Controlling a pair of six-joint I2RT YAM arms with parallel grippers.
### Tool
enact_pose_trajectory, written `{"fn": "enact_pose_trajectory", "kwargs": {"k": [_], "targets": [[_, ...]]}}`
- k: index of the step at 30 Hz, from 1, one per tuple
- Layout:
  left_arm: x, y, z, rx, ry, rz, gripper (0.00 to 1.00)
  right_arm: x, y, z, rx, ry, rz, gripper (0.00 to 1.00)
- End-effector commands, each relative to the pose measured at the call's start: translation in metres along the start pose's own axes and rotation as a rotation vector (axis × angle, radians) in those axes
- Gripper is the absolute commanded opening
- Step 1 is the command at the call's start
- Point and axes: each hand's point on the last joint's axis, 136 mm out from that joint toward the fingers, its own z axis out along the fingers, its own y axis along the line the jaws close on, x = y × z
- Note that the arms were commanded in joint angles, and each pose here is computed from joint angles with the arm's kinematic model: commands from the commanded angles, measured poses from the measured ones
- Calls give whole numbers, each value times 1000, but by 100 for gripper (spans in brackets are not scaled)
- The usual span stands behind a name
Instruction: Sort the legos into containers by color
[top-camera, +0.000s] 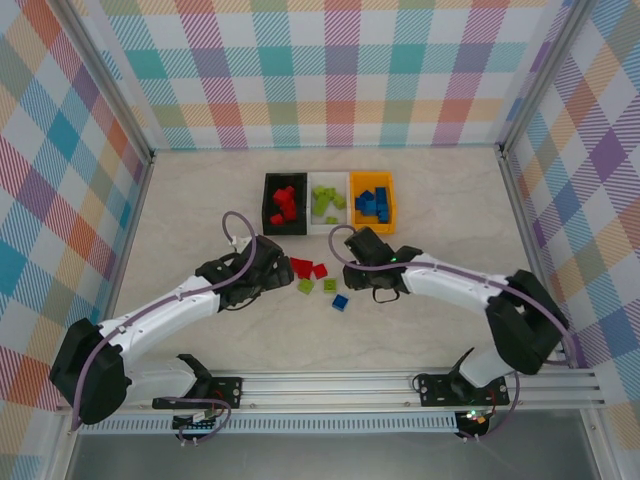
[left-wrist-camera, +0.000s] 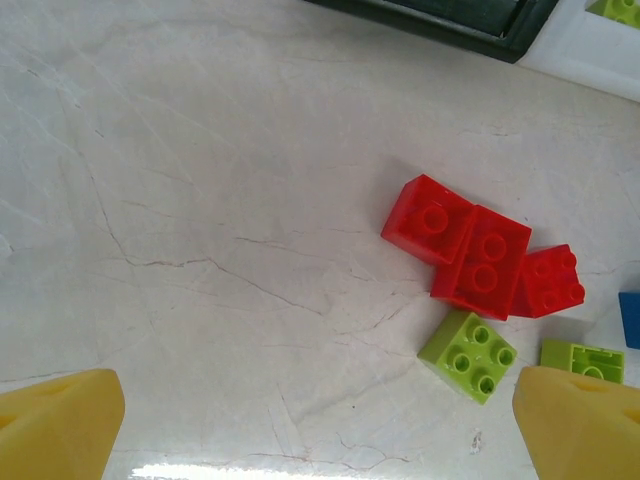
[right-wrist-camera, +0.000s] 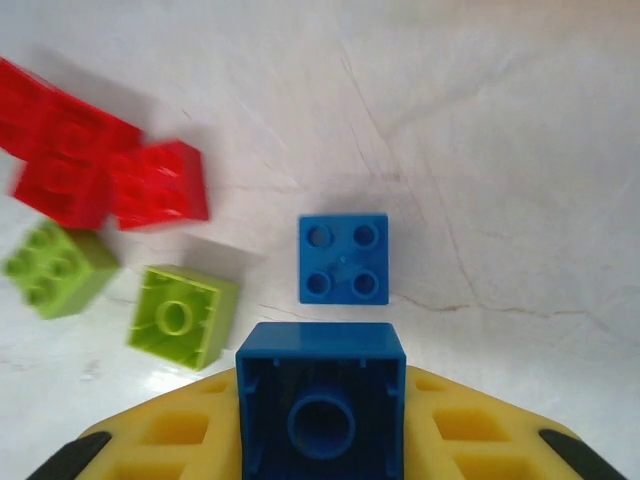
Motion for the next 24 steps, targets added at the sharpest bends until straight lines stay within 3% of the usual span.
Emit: {"fn": "enact_pose_trajectory", "kwargs": {"k": [1, 4, 8, 16, 21, 24], "targets": [[8, 1, 1, 9, 16, 2, 100, -41, -5, -27, 1, -94, -1, 30], [10, 1, 4, 10, 22, 5, 100, -88, -26, -25, 31, -157, 38, 31], [12, 0, 6, 9, 38, 15, 100, -145, -59, 7, 98, -164, 101, 31], [20, 1, 7, 13, 69, 37, 100, -210, -97, 59, 179, -131, 184, 35], [23, 0, 9, 22, 80, 43, 100, -219, -102, 71, 181, -102, 208, 58], [24, 0, 9, 23, 82, 49, 100, -222, -92, 54, 135, -143, 204, 63]]}}
